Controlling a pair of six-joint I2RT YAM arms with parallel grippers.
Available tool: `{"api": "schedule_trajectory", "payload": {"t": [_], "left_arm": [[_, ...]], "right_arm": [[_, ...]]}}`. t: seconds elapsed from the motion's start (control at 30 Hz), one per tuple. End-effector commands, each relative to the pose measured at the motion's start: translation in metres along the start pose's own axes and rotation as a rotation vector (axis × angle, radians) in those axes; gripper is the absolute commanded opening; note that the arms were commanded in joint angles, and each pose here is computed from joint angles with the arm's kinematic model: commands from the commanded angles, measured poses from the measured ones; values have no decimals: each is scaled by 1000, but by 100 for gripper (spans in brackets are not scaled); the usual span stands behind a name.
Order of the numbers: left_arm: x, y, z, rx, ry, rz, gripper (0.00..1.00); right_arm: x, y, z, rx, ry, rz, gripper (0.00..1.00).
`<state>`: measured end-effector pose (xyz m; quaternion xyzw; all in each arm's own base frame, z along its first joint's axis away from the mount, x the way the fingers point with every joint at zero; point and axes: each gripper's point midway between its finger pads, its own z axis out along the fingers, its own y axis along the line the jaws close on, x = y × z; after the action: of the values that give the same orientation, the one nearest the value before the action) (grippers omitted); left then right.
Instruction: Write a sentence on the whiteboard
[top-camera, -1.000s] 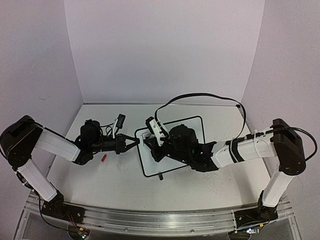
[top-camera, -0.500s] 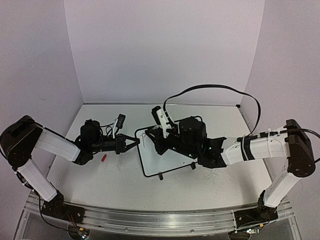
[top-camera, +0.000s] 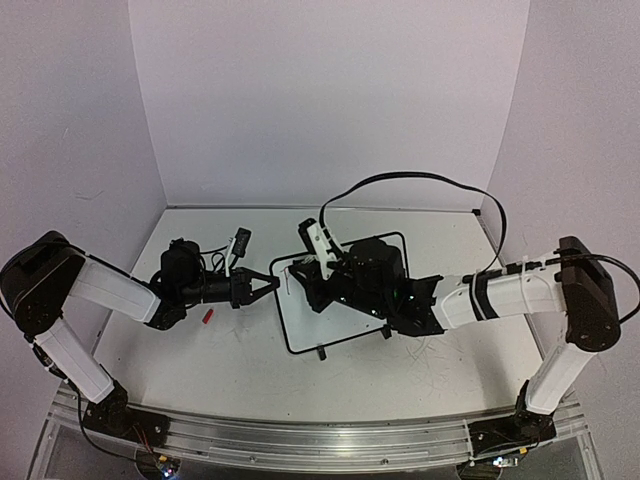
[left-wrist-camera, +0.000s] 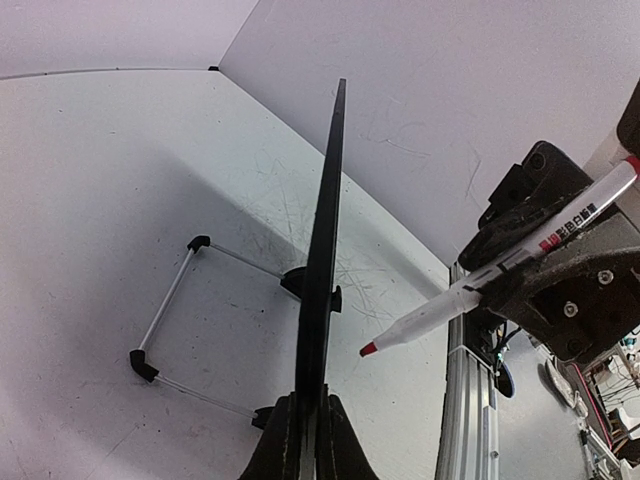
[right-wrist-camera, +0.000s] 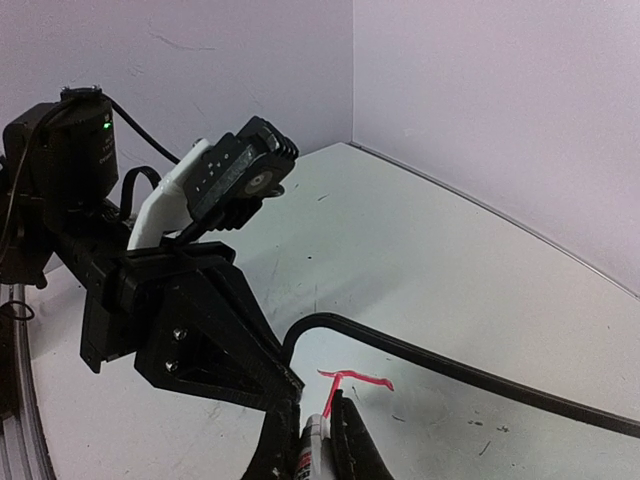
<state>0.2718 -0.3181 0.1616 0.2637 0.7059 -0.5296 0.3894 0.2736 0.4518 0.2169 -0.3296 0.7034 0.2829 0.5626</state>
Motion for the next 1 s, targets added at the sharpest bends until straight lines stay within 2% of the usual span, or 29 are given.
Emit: {"api": "schedule_trajectory", "payload": {"t": [0.0, 0.7, 0.97], "left_arm": [[-18, -13, 2, 35, -28, 60, 0], [-19, -14, 1, 33, -29, 62, 0], [-19, -14, 0, 30, -30, 63, 0]], "right_arm": [[-20, -1, 6, 15, -55, -2, 0], [-12, -8, 14, 56, -40, -4, 0], [-12, -20, 9, 126, -43, -3, 0]]}}
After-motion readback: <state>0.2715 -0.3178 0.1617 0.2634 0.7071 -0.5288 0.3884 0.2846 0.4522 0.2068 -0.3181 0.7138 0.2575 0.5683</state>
